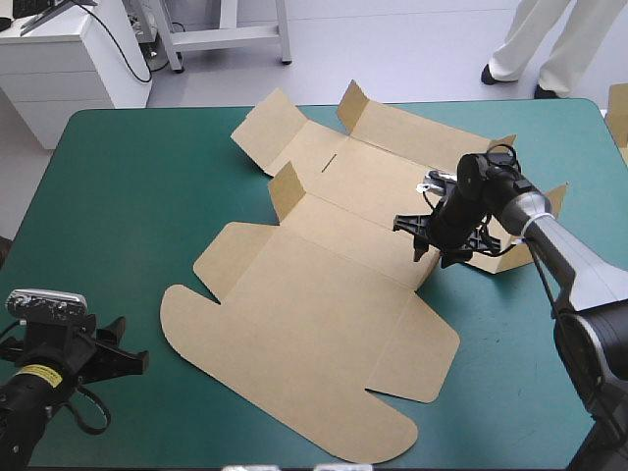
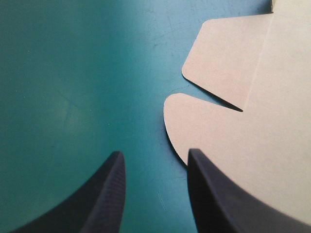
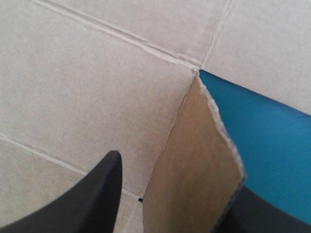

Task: Fold the box

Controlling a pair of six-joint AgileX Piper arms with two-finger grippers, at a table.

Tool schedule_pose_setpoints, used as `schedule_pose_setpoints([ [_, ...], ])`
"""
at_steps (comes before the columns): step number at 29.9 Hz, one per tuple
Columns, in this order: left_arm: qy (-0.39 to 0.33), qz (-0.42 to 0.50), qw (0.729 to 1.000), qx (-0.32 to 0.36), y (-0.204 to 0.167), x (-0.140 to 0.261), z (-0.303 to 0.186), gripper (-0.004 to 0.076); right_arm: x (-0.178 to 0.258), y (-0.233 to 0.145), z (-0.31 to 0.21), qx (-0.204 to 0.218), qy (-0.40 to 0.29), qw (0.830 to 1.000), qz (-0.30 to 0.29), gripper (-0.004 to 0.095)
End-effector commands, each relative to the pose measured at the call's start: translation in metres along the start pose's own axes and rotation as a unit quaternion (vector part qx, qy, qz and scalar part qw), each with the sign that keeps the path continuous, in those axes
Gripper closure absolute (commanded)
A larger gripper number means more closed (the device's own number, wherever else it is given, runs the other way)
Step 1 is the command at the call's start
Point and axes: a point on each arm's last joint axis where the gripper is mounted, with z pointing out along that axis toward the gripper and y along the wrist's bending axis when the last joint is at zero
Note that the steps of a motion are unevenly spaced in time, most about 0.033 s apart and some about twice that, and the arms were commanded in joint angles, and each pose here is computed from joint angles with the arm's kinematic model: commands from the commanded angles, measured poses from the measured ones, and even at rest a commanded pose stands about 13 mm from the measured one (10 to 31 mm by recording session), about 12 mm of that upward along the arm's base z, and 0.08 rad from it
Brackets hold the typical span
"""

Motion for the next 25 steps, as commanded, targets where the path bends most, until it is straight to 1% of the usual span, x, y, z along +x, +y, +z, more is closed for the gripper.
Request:
schedule_pose_setpoints([
  [1, -0.037, 0.005, 0.999, -0.006, 0.001, -0.013, -0.005, 0.0434, -0.002, 0.004, -0.026, -0.017, -0.045, 0.999, -0.001, 0.0605],
  [4, -0.036, 0.007, 0.999, -0.009, 0.002, -0.013, -0.005, 0.0434, -0.002, 0.004, -0.025, -0.016, -0.043, 0.999, 0.000, 0.0747],
  [7, -0.036, 0.008, 0.999, -0.010, 0.002, -0.013, -0.005, 0.0434, -0.002, 0.002, -0.023, -0.008, -0.039, 0.999, -0.002, 0.0924],
  [14, -0.035, 0.010, 0.999, -0.011, 0.002, -0.013, -0.005, 0.0434, -0.004, -0.007, -0.026, 0.050, -0.042, 0.997, -0.035, 0.0922],
  [20, -0.033, 0.010, 0.999, -0.011, 0.002, -0.012, -0.005, 0.0434, -0.015, -0.008, -0.044, 0.083, -0.083, 0.988, -0.105, 0.0922],
  [23, -0.029, 0.010, 0.999, -0.011, 0.002, -0.012, -0.005, 0.0434, -0.021, -0.006, -0.054, 0.091, -0.105, 0.979, -0.147, 0.0926],
  [25, -0.029, 0.010, 0.999, -0.011, 0.002, -0.012, -0.005, 0.0434, -0.024, -0.005, -0.059, 0.098, -0.120, 0.971, -0.184, 0.0926],
])
